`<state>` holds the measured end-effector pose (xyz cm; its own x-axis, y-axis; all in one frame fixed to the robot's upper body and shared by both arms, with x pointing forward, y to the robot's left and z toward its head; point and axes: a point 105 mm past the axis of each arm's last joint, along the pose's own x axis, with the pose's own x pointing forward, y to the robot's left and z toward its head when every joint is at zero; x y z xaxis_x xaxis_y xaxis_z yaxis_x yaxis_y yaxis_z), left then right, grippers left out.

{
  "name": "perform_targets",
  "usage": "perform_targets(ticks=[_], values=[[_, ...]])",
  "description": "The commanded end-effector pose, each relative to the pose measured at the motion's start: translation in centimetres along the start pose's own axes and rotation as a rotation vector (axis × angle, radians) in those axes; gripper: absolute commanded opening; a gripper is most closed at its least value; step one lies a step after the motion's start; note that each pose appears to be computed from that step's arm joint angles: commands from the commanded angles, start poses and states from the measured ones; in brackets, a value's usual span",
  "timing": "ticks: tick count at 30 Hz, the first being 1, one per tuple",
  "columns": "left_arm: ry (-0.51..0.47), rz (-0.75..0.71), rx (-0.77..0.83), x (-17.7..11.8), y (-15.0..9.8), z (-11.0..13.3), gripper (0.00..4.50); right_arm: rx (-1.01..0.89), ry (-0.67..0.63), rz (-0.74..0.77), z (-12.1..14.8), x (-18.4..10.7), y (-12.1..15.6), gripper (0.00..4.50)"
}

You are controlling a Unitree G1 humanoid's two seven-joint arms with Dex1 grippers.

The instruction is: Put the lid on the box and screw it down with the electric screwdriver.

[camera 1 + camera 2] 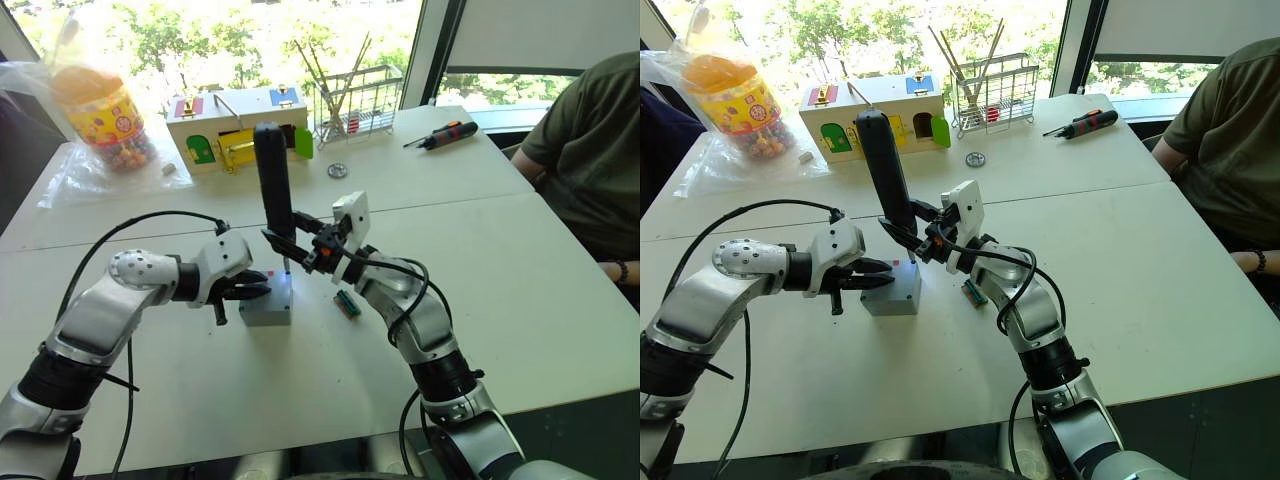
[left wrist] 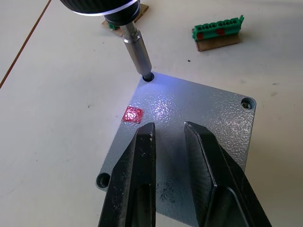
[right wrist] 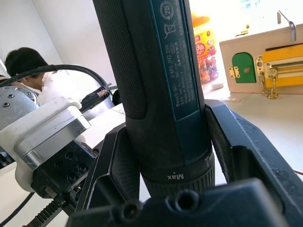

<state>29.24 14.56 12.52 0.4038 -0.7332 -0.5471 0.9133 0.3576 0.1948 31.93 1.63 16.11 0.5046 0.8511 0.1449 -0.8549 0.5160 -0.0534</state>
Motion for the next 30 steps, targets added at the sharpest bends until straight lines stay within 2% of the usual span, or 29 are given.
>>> perform_targets(ticks=[1,5,10,14,16,18,21,24,27,30], values=[[0.014,0.002,-0.003,0.2,0.1,-0.3,0.94,0.097,0.159,-0.030,-4.4,-0.9,-0.1,1.80],[0.019,-0.003,-0.003,0.2,0.0,-0.6,0.94,0.075,0.066,-0.036,-1.2,-0.4,-0.3,1.80],[0.007,-0.003,-0.003,0.0,0.2,-0.4,0.94,0.089,-0.108,-0.070,5.6,-0.5,-1.0,1.80],[-0.070,-0.002,-0.008,-1.1,0.7,1.8,0.94,0.087,-0.218,-0.125,11.1,-1.6,-2.9,1.80],[-0.144,0.002,-0.013,-2.2,1.3,3.6,0.94,0.114,-0.268,-0.186,14.2,-2.7,-4.8,1.80],[-0.209,0.000,-0.010,-3.2,1.7,5.4,0.94,0.149,-0.270,-0.251,16.2,-3.8,-6.6,1.80],[-0.282,-0.014,-0.003,-3.8,1.9,7.9,0.94,0.203,-0.170,-0.329,17.3,-5.7,-9.2,1.80],[-0.365,-0.085,0.039,-3.5,0.8,10.6,0.94,0.188,0.118,-0.367,15.9,-8.6,-11.0,1.80],[-0.358,-0.133,0.098,-2.2,-0.5,11.2,0.94,0.200,0.473,-0.481,11.4,-13.3,-13.3,1.80],[-0.291,-0.181,0.147,-0.4,-1.8,9.9,0.94,0.342,0.682,-0.528,7.7,-17.3,-14.1,1.80]])
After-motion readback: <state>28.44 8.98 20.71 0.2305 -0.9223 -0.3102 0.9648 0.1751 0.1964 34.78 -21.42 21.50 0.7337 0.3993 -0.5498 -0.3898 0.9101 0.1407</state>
